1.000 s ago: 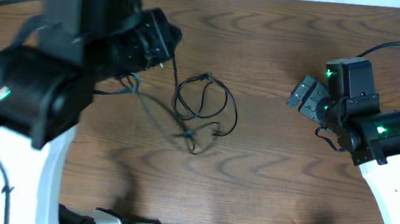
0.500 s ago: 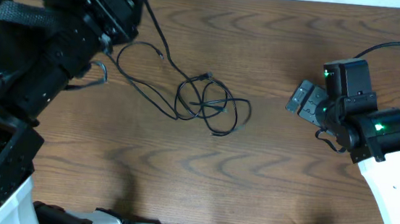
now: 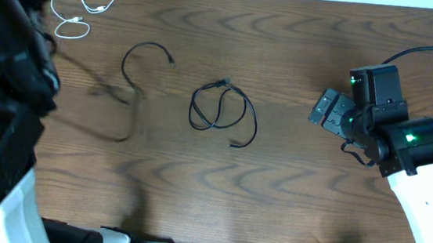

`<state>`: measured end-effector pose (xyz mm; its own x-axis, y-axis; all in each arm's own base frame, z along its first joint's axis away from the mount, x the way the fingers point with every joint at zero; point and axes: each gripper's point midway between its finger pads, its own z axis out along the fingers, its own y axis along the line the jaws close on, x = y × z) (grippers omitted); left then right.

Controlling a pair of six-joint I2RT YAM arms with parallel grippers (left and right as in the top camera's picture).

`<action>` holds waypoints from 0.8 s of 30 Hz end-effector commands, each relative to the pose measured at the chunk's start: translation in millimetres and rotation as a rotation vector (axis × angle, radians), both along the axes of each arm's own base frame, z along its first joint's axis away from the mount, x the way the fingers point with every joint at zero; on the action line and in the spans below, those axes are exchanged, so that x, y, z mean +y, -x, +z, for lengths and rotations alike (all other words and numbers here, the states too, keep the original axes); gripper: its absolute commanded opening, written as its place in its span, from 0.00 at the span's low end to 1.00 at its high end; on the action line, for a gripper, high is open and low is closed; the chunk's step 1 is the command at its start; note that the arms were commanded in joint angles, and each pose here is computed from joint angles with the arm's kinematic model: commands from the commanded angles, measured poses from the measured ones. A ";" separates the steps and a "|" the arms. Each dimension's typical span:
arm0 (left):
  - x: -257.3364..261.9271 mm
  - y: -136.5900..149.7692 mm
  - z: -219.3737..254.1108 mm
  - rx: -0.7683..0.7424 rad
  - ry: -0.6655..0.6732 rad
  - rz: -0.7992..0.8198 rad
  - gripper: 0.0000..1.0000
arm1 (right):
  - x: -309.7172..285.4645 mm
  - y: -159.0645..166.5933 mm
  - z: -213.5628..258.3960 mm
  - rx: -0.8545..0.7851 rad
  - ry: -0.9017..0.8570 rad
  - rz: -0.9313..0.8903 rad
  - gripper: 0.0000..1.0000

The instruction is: Untangle cables

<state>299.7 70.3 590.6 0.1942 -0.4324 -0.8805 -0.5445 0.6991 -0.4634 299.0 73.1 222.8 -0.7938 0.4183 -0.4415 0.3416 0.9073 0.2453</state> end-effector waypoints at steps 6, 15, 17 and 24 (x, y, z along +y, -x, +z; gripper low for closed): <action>96.4 -28.9 -64.3 0.160 0.020 0.367 0.08 | 5.8 -0.1 3.0 0.003 -0.026 0.030 0.99; 142.7 -146.1 -181.6 0.398 0.131 0.029 0.09 | 6.3 -2.1 -2.1 0.019 -0.019 0.033 0.99; 140.1 -170.6 -210.3 0.456 0.139 -0.063 0.09 | 6.7 -3.1 -5.1 0.029 -0.017 0.032 0.99; 146.4 -190.4 -282.6 0.617 0.209 -0.078 0.68 | 9.4 -6.6 -17.2 0.070 -0.013 0.036 0.99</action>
